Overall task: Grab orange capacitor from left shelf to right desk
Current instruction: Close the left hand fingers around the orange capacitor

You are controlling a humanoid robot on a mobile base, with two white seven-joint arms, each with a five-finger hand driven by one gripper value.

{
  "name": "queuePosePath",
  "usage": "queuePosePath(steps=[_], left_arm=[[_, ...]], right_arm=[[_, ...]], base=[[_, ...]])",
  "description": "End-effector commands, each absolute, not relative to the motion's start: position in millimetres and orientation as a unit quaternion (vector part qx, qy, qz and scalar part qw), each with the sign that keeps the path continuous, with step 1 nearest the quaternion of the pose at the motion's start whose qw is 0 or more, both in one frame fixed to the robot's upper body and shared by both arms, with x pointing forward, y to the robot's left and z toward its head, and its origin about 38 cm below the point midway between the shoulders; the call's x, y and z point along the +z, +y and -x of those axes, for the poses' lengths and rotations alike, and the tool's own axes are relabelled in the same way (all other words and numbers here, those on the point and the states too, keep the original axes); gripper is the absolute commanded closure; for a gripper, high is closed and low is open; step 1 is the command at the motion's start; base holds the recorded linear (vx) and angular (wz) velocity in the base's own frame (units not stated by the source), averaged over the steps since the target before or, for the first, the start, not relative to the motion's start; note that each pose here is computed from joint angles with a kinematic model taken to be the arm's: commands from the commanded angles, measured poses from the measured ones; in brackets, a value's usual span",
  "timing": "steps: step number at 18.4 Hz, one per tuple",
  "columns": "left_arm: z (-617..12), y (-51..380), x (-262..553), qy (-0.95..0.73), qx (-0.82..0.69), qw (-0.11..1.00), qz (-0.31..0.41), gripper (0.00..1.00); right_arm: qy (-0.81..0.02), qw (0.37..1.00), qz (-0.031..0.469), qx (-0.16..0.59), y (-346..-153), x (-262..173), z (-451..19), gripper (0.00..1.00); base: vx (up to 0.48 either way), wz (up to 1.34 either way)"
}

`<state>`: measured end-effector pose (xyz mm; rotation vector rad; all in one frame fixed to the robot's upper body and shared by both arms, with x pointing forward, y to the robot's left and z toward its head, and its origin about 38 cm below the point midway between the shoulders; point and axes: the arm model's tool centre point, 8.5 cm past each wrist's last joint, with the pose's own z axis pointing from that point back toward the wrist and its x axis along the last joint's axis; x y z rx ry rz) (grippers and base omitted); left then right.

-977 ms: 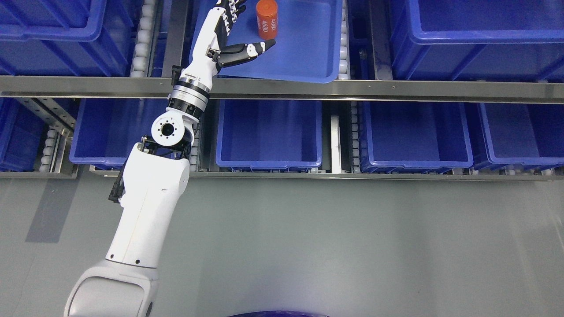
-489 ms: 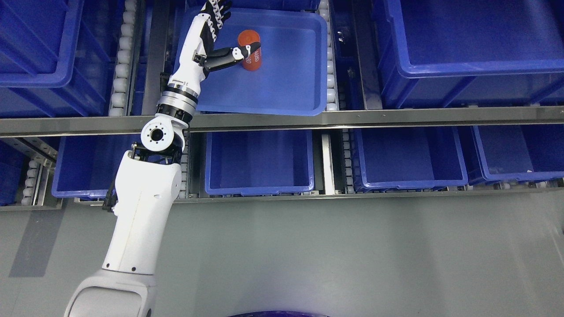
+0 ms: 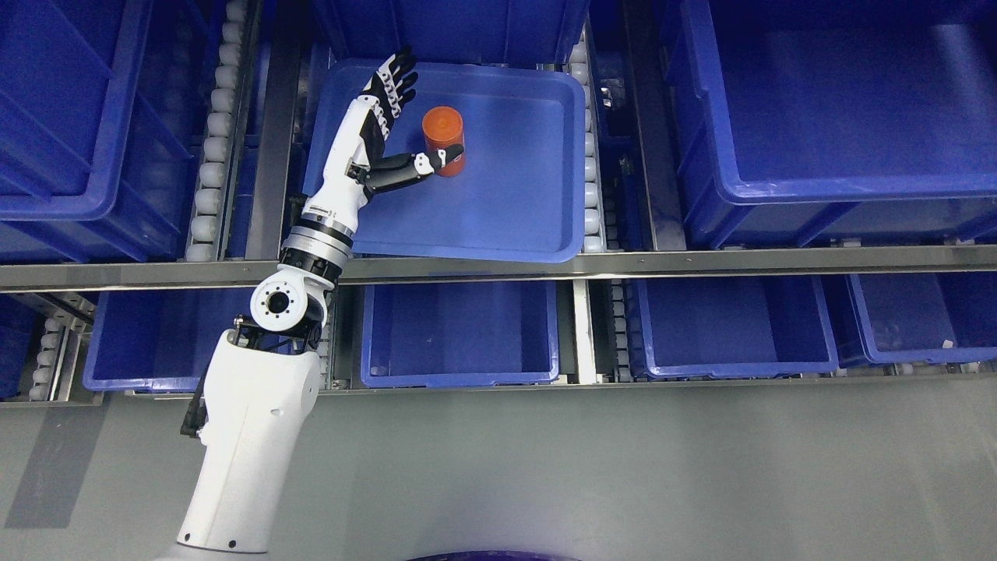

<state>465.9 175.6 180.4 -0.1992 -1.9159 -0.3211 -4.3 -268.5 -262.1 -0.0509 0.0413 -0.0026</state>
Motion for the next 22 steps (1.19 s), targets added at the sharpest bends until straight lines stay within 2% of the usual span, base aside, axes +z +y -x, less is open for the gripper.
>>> queuePosePath(steps=[1,10,16,22], left_arm=[[-463,159,170,-0.803,-0.169,0.563,0.096,0.0],[-488,153,157,-0.777,-0.186,0.594,0.09,0.0],[-494,152,153,-0.77,-0.191,0.602,0.089,0.07],[-493,154,149,-0.768,-0.188,0.606,0.09,0.29]], right_arm=[[0.003,0.999,0.036,-0.003,-280.3,-262,-8,0.0],[0.003,0.999,0.036,-0.003,-280.3,-262,-8,0.0],[0.003,0.999,0.036,-0.003,-280.3,-262,-8,0.0],[0.003,0.999,0.036,-0.003,-280.3,-262,-8,0.0]], base=[[0.103,0.0],[0.024,0.0],[0.0,0.0],[0.0,0.0]])
